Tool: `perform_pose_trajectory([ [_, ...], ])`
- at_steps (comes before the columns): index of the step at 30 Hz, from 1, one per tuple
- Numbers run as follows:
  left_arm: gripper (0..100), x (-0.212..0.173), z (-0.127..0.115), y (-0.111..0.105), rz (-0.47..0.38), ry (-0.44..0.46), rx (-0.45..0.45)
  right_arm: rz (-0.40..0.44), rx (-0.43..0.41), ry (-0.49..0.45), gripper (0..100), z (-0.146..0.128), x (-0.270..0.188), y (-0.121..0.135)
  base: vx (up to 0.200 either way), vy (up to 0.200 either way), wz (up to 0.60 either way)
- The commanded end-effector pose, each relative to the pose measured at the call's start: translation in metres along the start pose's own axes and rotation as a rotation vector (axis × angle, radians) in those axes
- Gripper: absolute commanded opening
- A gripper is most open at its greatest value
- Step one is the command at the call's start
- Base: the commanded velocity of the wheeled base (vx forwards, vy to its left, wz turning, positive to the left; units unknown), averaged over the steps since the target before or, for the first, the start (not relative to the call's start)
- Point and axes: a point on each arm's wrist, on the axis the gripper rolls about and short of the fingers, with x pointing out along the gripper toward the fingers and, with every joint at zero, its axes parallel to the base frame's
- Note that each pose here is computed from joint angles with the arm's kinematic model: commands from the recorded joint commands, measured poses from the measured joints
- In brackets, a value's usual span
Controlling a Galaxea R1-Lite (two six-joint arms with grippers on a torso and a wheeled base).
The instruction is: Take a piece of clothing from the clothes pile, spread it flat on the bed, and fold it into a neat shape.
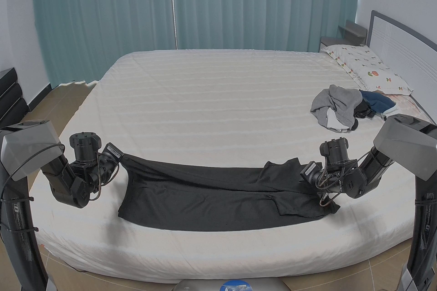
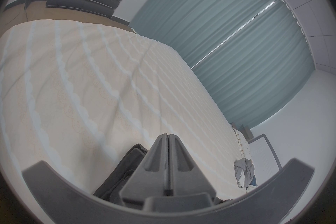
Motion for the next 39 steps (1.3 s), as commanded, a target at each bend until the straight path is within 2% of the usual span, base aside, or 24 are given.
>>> perform_pose_trajectory([
  [1, 0, 0.001, 0.0, 0.0, 0.003, -0.005, 0.0, -0.003, 0.0, 0.002, 0, 0.0, -0.002, -0.001, 0.0, 0.0, 0.0],
  [6, 0, 0.001, 0.0, 0.0, 0.004, -0.006, 0.0, -0.008, -0.008, 0.009, 0, -0.003, -0.002, -0.003, 0.0, 0.0, 0.0],
  [7, 0, 0.001, 0.0, 0.0, 0.003, -0.007, 0.0, -0.001, -0.006, 0.003, 100, -0.001, -0.002, -0.003, 0.0, 0.0, 0.0],
  [12, 0, 0.001, 0.0, 0.0, 0.003, -0.007, 0.0, 0.052, 0.022, -0.028, 100, 0.018, -0.012, 0.003, 0.0, 0.0, 0.0],
  [18, 0, 0.001, 0.0, 0.0, 0.003, -0.007, 0.0, 0.105, 0.018, -0.001, 100, 0.038, -0.026, 0.0, 0.0, 0.0, 0.0],
  [24, 0, 0.001, 0.0, 0.0, 0.003, -0.007, 0.0, 0.11, -0.084, 0.034, 100, 0.047, -0.025, -0.016, 0.0, 0.0, 0.0],
  [26, 0, 0.001, 0.0, 0.0, 0.003, -0.007, 0.0, 0.11, -0.084, 0.034, 100, 0.047, -0.025, -0.016, 0.0, 0.0, 0.0],
  [27, 0, 0.001, 0.001, -0.001, 0.002, -0.008, 0.0, 0.118, -0.129, 0.062, 100, 0.049, -0.023, -0.023, 0.0, 0.0, 0.0],
  [30, 0, 0.001, 0.001, -0.001, 0.002, -0.008, 0.0, 0.142, -0.166, 0.083, 100, 0.049, -0.02, -0.027, 0.0, 0.0, 0.0],
  [35, 0, 0.001, 0.0, 0.0, 0.004, -0.006, 0.0, 0.167, -0.25, 0.067, 100, 0.046, -0.01, -0.04, 0.0, 0.0, 0.0],
  [39, 0, 0.001, -0.001, 0.0, 0.002, -0.004, 0.001, 0.187, -0.271, 0.047, 100, 0.044, -0.006, -0.044, 0.0, 0.0, 0.0],
])
